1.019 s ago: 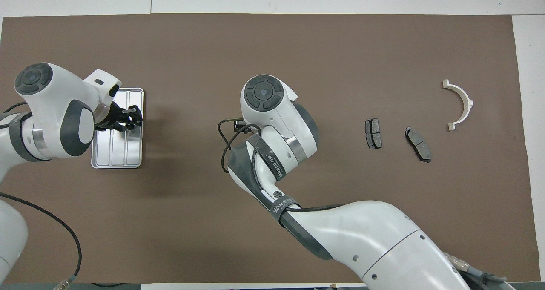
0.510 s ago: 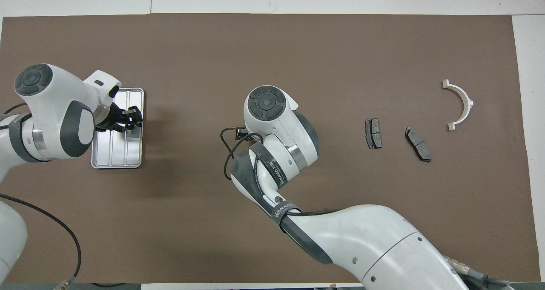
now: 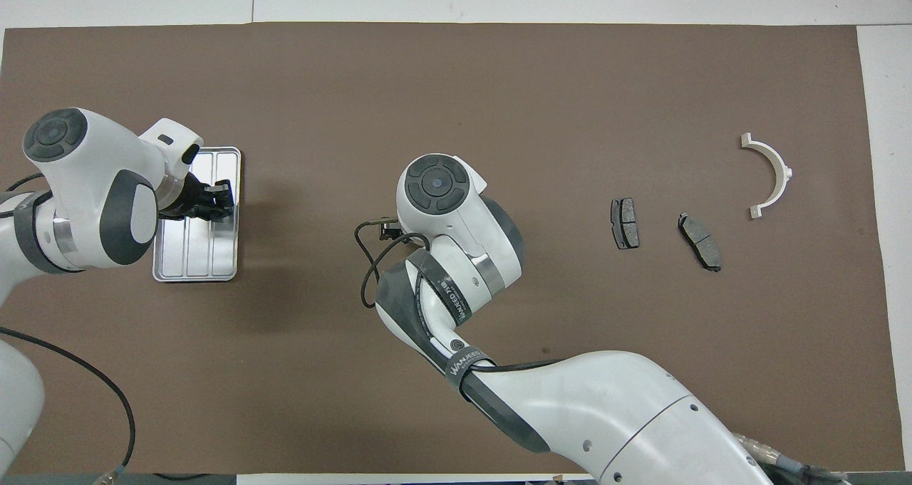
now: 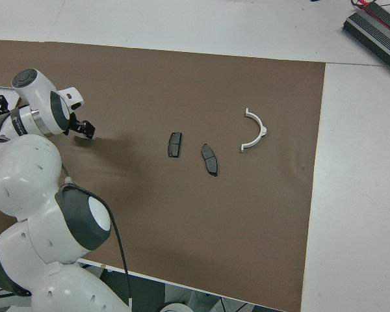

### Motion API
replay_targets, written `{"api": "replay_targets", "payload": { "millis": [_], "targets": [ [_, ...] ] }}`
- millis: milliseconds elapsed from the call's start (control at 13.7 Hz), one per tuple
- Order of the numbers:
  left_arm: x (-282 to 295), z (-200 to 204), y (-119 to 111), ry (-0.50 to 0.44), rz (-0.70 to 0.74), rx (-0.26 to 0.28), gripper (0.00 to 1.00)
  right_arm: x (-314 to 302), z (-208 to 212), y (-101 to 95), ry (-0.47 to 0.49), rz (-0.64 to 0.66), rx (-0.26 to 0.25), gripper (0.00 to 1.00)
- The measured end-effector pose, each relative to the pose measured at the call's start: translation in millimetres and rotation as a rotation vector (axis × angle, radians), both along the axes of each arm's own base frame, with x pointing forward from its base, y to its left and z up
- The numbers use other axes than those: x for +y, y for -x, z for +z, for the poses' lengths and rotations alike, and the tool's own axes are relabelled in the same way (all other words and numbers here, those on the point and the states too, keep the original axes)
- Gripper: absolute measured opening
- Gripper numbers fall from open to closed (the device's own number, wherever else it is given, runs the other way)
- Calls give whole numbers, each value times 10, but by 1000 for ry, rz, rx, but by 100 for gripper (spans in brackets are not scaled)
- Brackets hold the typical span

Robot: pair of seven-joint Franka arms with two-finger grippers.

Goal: Place bearing gear from tray to pile

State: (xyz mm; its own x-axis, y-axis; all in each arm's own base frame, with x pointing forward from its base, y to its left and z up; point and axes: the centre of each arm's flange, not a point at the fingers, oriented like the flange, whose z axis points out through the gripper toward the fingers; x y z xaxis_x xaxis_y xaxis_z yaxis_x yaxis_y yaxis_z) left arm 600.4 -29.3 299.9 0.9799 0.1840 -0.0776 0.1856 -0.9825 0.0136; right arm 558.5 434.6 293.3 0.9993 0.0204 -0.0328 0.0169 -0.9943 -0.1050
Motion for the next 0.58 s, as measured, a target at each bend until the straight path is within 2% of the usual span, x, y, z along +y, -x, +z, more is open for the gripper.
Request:
{"api": "replay_targets", "payload": {
  "millis": [73, 583],
  "targets": [
    [-1, 3, 0, 0, 0, 0, 24, -6, -12, -3, -2, -2, -5, 100],
    [0, 5, 0, 0, 0, -1, 24, -78, -9, -75, -11, -18, -21, 100]
  ]
}}
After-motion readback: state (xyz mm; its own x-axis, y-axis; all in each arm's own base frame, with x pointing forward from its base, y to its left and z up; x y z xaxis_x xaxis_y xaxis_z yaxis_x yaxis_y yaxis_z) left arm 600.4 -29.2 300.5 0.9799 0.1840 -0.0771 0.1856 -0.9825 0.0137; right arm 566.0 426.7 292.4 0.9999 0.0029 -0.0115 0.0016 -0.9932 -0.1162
